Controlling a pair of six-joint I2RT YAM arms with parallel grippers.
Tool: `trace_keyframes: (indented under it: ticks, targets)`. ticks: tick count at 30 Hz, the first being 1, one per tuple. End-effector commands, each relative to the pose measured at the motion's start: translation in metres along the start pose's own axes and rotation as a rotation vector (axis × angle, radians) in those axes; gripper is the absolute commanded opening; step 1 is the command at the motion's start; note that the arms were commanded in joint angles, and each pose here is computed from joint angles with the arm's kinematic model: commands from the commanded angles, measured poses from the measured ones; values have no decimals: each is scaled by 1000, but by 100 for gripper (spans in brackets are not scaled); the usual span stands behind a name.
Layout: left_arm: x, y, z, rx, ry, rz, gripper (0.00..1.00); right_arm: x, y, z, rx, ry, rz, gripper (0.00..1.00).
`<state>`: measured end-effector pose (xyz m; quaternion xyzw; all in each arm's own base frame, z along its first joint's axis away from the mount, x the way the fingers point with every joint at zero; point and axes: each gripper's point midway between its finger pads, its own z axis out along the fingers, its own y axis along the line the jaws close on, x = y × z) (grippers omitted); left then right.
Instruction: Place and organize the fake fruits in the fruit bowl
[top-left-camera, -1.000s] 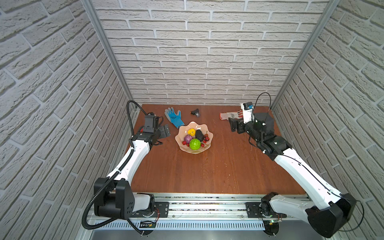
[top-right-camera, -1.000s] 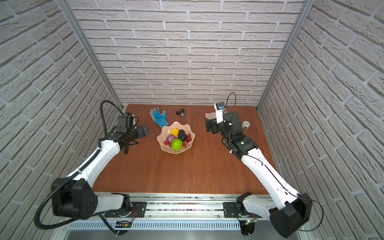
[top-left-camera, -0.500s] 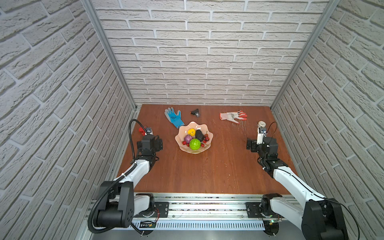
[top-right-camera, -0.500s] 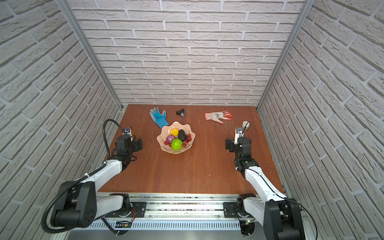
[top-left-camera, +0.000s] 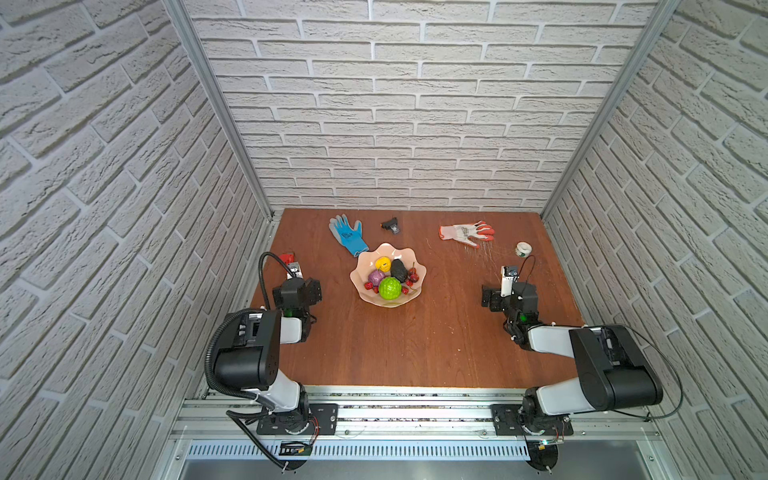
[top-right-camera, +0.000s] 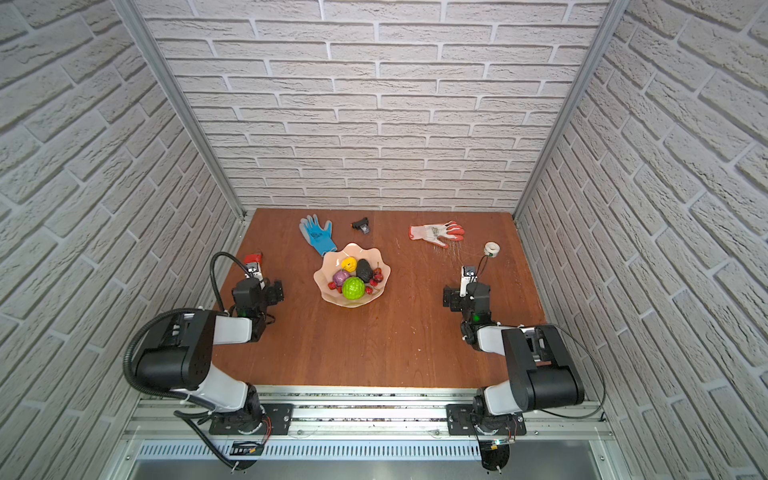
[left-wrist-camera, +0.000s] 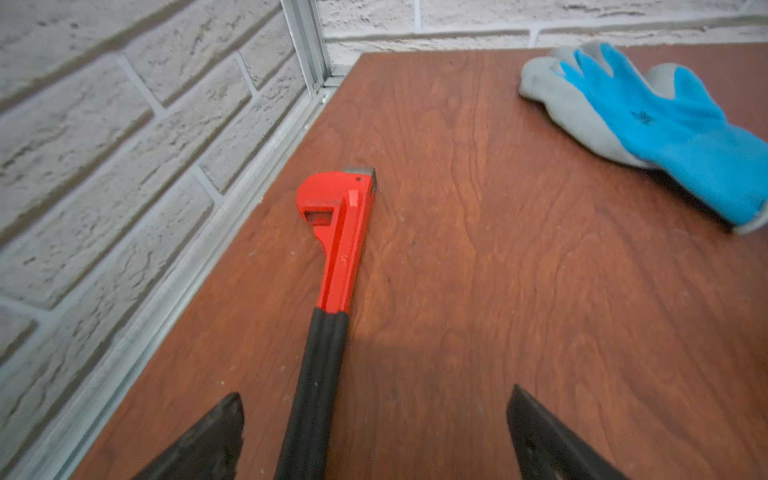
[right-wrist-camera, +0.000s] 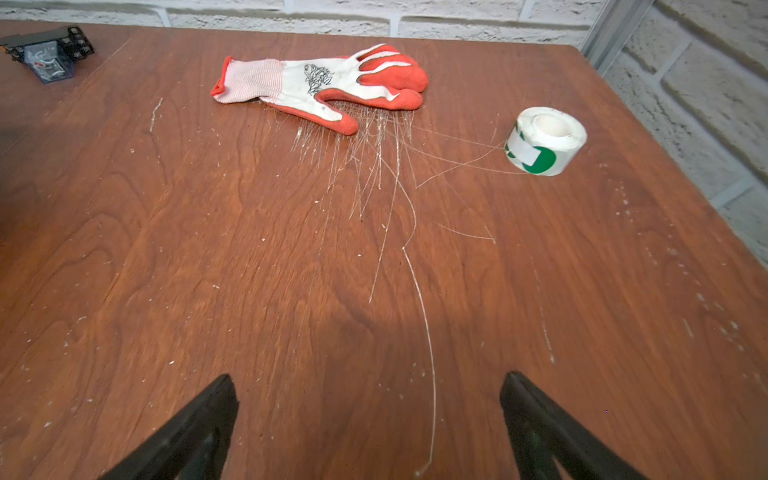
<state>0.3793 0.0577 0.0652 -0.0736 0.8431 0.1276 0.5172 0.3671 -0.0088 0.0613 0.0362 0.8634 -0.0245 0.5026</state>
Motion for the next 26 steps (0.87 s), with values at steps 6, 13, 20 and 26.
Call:
trace_keyframes:
  ticks: [6,13,20,26]
  targets:
    - [-27,-1,-2,20,-126,-42,98,-36,6,-4,-38,-136,14,99]
    - [-28,-1,-3,23,-130,-42,98,-37,6,-4,-37,-140,14,99]
    - [-28,-2,-1,26,-122,-40,98,-36,6,-4,-38,-139,14,99]
    - [-28,-2,-3,28,-130,-42,98,-37,6,-4,-38,-140,14,100]
